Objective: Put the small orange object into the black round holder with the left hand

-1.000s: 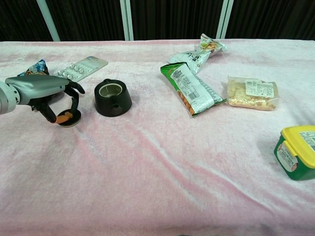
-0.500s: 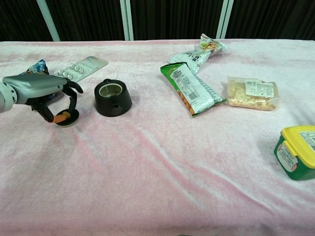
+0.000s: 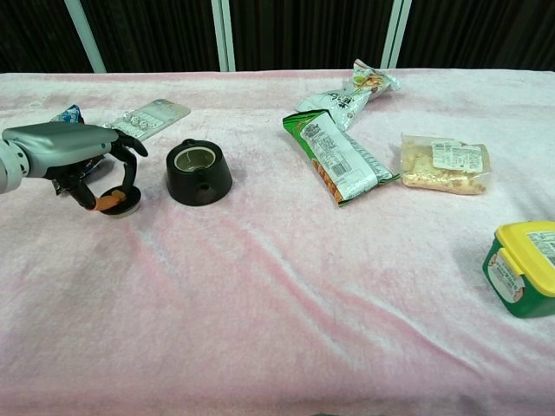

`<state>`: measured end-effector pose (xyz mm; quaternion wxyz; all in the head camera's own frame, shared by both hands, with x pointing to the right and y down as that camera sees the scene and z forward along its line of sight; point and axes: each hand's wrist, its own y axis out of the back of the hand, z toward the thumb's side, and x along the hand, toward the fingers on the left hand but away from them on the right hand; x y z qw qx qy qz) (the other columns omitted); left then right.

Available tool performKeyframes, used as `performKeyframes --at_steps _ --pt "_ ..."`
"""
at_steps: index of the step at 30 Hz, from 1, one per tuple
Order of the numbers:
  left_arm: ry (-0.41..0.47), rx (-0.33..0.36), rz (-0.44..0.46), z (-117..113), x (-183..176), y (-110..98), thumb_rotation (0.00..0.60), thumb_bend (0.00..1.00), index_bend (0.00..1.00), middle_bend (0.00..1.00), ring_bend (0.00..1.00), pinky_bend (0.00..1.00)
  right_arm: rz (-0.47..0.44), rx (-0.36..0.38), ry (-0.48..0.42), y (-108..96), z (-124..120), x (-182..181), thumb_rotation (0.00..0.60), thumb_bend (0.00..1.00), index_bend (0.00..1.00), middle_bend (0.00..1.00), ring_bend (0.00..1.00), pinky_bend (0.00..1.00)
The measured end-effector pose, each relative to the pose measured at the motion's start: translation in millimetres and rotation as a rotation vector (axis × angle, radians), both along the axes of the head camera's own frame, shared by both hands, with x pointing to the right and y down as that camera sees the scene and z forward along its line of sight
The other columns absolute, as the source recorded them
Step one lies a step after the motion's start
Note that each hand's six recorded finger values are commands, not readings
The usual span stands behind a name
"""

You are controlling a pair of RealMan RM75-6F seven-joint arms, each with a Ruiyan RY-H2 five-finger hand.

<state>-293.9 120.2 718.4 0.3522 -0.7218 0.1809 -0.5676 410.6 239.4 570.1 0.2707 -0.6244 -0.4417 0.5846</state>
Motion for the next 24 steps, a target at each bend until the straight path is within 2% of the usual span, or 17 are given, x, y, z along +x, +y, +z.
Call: performKeyframes --at_steps 6,13,16,21,24 --pt "0.073 0.041 -0.041 -15.8 -1.7 -9.6 0.6 0.47 0.57 0.12 0.0 0.0 -0.011 -0.004 0.002 0.7 0.7 -2.0 0.6 0.2 0.05 0.03 0.14 0.16" --pt "0.267 0.088 -0.094 -40.1 7.8 -25.9 0.6 0.47 0.57 0.12 0.0 0.0 -0.007 -0.002 0.004 0.8 0.5 -1.3 0.6 0.2 0.05 0.03 0.14 0.16" --pt "0.333 0.094 -0.104 -44.5 16.9 -42.5 0.6 0.47 0.57 0.12 0.0 0.0 -0.003 -0.003 0.007 0.7 0.5 -0.5 0.6 0.2 0.05 0.03 0.14 0.16" --pt "0.366 0.095 -0.057 -44.4 43.0 -65.4 0.6 0.47 0.57 0.12 0.0 0.0 0.0 -0.004 0.011 0.9 0.6 0.4 0.6 0.2 0.05 0.03 0.14 0.16" --pt "0.359 0.102 -0.029 -42.2 55.7 -71.1 0.6 0.47 0.58 0.12 0.0 0.0 0.002 -0.003 0.013 0.2 0.6 1.0 0.6 0.2 0.05 0.03 0.14 0.16"
